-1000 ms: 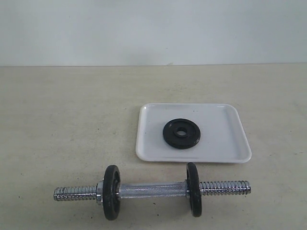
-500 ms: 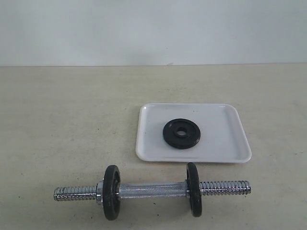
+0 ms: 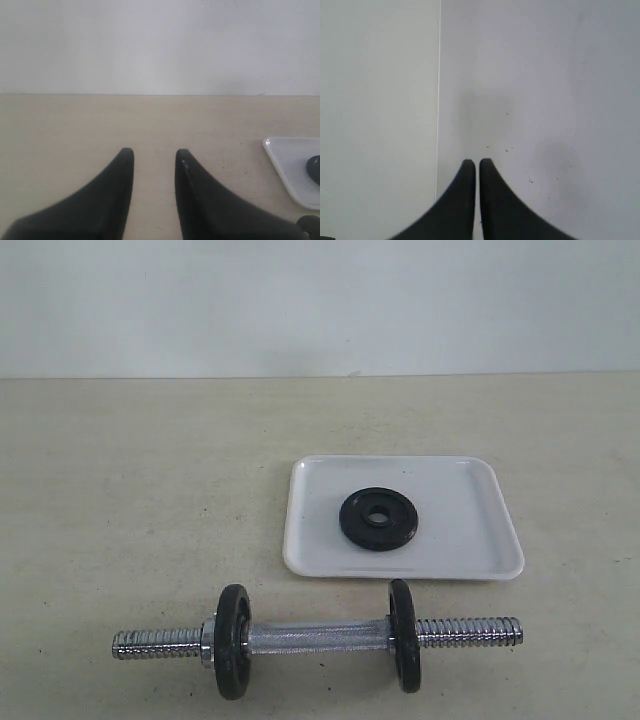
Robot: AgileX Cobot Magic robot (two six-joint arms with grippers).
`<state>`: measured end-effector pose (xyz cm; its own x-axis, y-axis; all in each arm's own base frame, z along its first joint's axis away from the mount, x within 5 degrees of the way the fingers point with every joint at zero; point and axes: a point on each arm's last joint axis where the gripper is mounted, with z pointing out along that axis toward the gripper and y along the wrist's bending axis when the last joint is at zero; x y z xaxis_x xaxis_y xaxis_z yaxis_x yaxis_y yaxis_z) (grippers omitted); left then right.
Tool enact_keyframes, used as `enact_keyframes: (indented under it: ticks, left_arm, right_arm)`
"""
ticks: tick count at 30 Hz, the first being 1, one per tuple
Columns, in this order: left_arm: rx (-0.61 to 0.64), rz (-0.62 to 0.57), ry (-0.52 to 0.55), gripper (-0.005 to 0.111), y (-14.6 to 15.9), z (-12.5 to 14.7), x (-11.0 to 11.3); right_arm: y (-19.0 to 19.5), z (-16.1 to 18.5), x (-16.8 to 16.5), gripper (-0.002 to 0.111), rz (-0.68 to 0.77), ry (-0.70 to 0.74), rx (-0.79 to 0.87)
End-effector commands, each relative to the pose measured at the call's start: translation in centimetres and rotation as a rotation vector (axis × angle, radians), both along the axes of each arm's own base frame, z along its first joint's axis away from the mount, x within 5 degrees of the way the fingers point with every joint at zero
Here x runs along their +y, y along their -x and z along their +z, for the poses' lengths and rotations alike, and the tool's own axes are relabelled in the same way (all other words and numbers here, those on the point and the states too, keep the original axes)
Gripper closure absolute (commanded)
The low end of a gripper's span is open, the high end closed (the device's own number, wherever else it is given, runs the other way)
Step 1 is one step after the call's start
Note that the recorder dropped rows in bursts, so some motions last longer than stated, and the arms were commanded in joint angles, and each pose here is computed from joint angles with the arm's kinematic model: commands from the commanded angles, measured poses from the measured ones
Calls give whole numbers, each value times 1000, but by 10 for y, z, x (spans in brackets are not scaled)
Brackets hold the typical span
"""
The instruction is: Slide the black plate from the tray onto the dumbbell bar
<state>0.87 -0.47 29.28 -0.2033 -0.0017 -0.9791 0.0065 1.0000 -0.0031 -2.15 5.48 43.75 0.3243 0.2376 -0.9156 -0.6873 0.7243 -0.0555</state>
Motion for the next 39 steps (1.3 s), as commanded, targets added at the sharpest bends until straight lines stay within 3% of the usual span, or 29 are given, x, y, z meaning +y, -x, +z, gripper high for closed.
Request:
enact_keyframes:
  ticks: [1,5,8,10,14,17,19,24,26,28,30,31,33,35,37,39]
  left_arm:
    - [5,-8,5,80,-1,-1,0]
    - [5,-8,5,80,-1,-1,0]
    - [5,-8,5,80,-1,-1,0]
    - [5,-8,5,80,-1,-1,0]
    - [5,-8,5,80,-1,-1,0]
    - [5,-8,5,80,-1,-1,0]
    - [5,-8,5,80,-1,-1,0]
    - [5,-8,5,80,-1,-1,0]
    - [5,-8,5,80,-1,-1,0]
    - [5,-8,5,80,-1,-1,0]
    - [5,-8,5,80,-1,-1,0]
    - [5,-8,5,80,-1,-1,0]
    - [5,-8,5,80,-1,-1,0]
    - [5,-8,5,80,-1,-1,0]
    - [5,-8,5,80,-1,-1,0]
    - [7,-8,5,80,-1,-1,0]
  right_arm:
    - [-2,2,-2,107,-8,-31,14]
    - [-6,4,-5,107,-54,-49,0]
    - [-8,6,-8,107,-156,38,-102]
    - [-13,7,-11,107,-275,154,-213]
    - [-36,13,-25,107,-651,476,-435]
    - [-56,16,-39,107,-885,634,-459]
    - [-67,18,-52,107,-1002,576,-369]
    - [-76,-6,-98,107,-1245,10,206]
    - [-76,-24,-105,107,-1300,-31,430]
    - [-79,-39,-103,107,-1279,55,605]
    - [-82,-53,-93,107,-1158,167,750]
    - [-83,-63,-78,107,-982,233,851]
    - [-82,-70,-60,107,-762,290,909]
    - [-80,-71,-40,107,-531,310,915]
    - [-74,-70,-23,107,-318,473,808]
    - [-73,-70,-19,107,-261,553,743]
